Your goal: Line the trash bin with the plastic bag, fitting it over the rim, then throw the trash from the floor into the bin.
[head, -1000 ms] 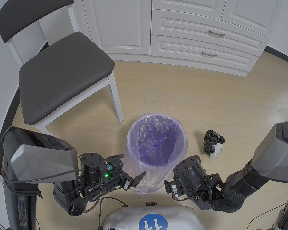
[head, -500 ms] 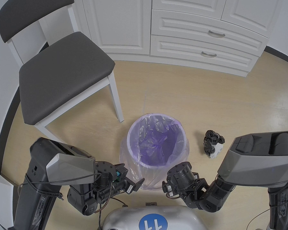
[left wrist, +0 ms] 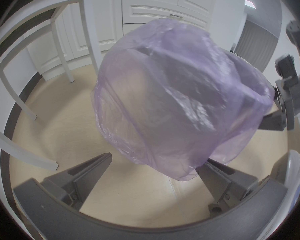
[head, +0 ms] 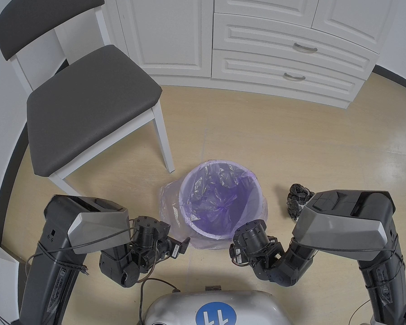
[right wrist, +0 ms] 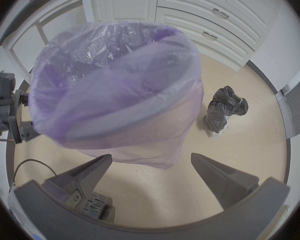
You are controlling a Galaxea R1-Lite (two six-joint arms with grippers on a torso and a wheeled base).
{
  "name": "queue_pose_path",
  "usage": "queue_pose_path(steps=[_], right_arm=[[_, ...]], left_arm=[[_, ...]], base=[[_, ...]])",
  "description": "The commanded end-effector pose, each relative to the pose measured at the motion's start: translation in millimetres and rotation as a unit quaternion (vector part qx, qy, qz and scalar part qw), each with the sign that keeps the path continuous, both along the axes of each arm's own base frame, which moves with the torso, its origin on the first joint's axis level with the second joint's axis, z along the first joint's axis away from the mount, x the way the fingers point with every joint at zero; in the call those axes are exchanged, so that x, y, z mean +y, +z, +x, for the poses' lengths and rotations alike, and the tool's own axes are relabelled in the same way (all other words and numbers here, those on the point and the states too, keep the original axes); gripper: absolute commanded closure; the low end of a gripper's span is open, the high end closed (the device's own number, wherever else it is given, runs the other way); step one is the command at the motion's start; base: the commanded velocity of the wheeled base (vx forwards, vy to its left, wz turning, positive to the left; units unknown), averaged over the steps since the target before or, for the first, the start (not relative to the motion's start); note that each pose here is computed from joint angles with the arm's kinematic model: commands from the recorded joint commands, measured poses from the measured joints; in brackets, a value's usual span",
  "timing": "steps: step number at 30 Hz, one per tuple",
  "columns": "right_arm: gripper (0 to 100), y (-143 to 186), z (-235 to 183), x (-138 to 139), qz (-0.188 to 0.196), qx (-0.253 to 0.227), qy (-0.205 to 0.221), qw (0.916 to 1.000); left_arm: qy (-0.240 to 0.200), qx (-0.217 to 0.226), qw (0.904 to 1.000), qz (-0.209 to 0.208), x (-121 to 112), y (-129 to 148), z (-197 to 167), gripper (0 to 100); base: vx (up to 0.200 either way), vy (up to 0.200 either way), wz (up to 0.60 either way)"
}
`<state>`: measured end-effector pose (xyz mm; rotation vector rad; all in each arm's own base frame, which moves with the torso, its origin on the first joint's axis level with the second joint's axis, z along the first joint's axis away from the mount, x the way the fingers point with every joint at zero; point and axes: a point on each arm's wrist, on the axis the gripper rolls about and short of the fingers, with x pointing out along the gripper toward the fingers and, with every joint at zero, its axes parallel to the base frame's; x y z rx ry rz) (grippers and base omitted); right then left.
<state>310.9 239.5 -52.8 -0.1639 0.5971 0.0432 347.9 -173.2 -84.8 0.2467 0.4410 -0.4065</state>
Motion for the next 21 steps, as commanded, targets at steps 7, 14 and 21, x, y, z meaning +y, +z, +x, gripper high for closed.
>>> queue_pose_path(steps=[7, 14, 21], right_arm=[[0, 2.8, -1.8, -5.2, -0.002, 0.001, -0.004, 1.0], [0, 70.1, -41.9, -33.2, -0.028, -0.018, 0.036, 0.9988], [0, 102.5, -36.9, -58.4, -0.021, -0.051, 0.01, 0.9984]], left_arm=[[0.013, -0.017, 0.9997, -0.012, 4.2, 6.6, 9.4, 0], [-0.066, -0.002, 0.9976, -0.021, 23.0, 57.1, -33.1, 0], [-0.106, -0.029, 0.9939, -0.009, 35.7, 98.9, -66.0, 0]], base=[[0.0, 0.0, 0.0], [0.0, 0.0, 0.0], [0.0, 0.0, 0.0]])
